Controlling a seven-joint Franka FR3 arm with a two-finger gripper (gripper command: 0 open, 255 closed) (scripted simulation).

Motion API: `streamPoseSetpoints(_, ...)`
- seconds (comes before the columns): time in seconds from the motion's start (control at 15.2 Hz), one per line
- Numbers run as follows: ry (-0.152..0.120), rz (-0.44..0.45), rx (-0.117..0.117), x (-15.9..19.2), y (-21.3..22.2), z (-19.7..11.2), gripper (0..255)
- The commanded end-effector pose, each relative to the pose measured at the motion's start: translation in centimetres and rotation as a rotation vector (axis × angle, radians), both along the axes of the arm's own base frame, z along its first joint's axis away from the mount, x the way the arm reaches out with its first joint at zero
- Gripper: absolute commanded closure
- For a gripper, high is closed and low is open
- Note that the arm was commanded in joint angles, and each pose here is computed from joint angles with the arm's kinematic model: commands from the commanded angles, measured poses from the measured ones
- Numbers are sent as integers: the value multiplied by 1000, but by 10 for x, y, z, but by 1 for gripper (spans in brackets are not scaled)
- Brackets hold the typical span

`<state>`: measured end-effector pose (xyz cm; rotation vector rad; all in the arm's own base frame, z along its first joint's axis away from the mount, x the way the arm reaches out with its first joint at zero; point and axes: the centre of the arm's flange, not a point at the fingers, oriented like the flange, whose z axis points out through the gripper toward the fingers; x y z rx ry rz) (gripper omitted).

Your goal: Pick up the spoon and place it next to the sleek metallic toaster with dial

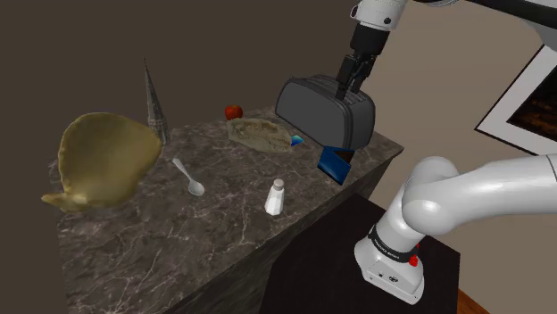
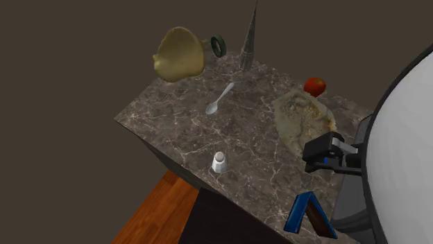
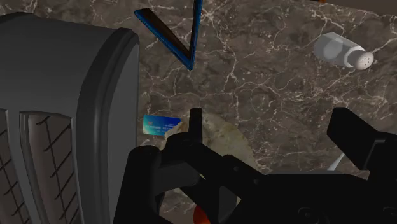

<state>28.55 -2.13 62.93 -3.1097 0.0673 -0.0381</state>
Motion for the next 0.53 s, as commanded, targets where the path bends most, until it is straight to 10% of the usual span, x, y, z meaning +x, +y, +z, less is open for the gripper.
streamPoseSetpoints(0.0, 0, 0, 0, 0, 0, 0, 0)
streamPoseSetpoints(0.46, 28, -26, 25, 62, 52, -46, 0)
